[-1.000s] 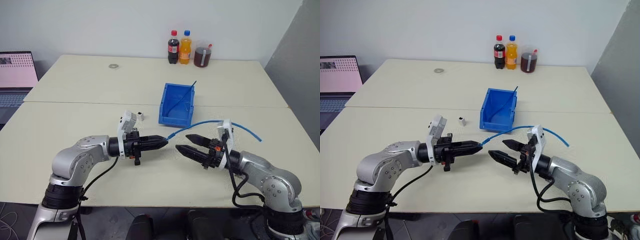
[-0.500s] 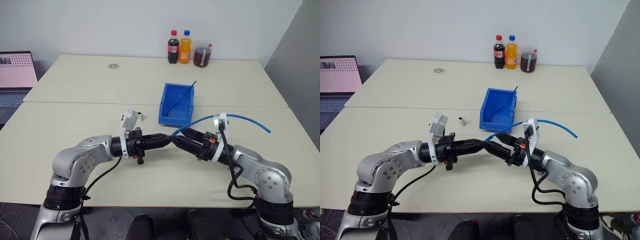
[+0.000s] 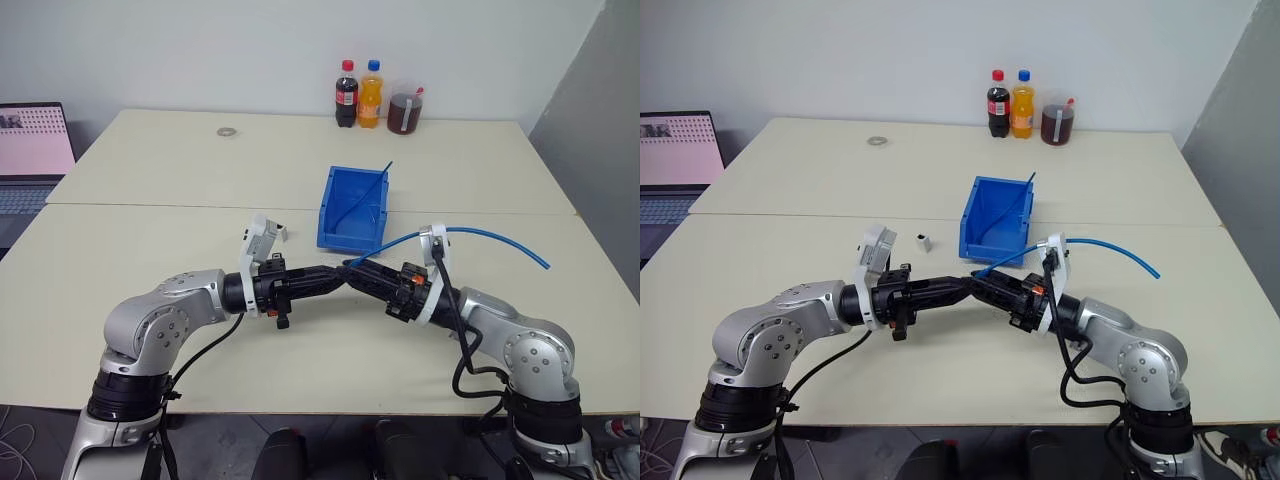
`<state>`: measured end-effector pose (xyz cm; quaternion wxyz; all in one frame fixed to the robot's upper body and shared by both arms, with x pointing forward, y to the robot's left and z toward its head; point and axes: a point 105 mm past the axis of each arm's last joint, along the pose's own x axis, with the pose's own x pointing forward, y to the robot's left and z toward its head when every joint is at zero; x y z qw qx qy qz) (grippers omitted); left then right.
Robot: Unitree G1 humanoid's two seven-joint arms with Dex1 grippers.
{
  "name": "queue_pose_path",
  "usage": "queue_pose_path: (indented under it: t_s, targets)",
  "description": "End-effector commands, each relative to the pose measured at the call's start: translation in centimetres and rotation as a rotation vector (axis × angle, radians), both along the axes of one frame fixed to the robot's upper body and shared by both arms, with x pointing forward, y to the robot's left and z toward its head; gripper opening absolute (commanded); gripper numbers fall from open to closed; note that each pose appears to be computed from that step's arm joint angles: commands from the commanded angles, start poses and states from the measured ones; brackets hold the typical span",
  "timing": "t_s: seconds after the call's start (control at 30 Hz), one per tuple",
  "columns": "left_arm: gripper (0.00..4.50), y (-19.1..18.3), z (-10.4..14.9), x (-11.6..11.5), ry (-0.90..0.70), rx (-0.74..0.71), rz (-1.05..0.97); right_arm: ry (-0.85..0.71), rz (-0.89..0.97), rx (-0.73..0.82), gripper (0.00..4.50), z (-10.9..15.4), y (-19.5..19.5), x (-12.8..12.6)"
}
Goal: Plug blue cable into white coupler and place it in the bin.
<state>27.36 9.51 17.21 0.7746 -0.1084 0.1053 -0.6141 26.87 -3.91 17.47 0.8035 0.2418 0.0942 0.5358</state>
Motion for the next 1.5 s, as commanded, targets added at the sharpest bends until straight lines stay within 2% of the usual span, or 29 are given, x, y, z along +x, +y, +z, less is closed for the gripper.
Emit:
queue_pose_path:
  t_s: [0.03,0.6,0.63,0.83,1.07,1.17,1.27,1.37,1.5]
  targets:
    - [0.21,-0.1,0.7,-0.5,-0.039,0.002,-0.019,-0.046,0.040,0.044,0.24,1.5,0.5,-0.6]
    - [0.21,0.3,0.2,-0.5,-0.032,0.020,-0.027,-0.023,0.086,0.055,0.18,1.4,0.4,-1.3]
    - [0.56,0.4,0.1,-0.5,-0.027,0.024,-0.028,-0.030,0.083,0.048,0.18,1.4,0.4,-1.3]
    - [1.67,0.7,-0.3,-0.9,-0.018,0.052,-0.049,-0.040,0.064,0.039,0.18,1.3,0.3,-1.0]
    - [3.18,1.6,-1.8,-1.2,-0.043,0.141,-0.020,-0.055,0.043,0.023,0.18,1.1,0.1,-0.7]
    - [3.79,3.0,-2.7,-0.5,-0.078,0.202,0.086,-0.064,0.017,-0.002,0.18,0.8,-0.4,-0.3]
    - [4.34,5.2,-3.6,1.9,-0.160,0.268,0.345,-0.075,-0.010,-0.038,0.18,0.3,-1.0,0.0]
    - [4.50,7.3,-4.6,3.9,-0.193,0.348,0.562,-0.081,-0.029,-0.053,0.18,0.1,-1.5,0.2]
    - [4.50,8.4,-5.5,6.0,-0.202,0.436,0.685,-0.084,-0.040,-0.055,0.18,0.0,-1.7,0.4]
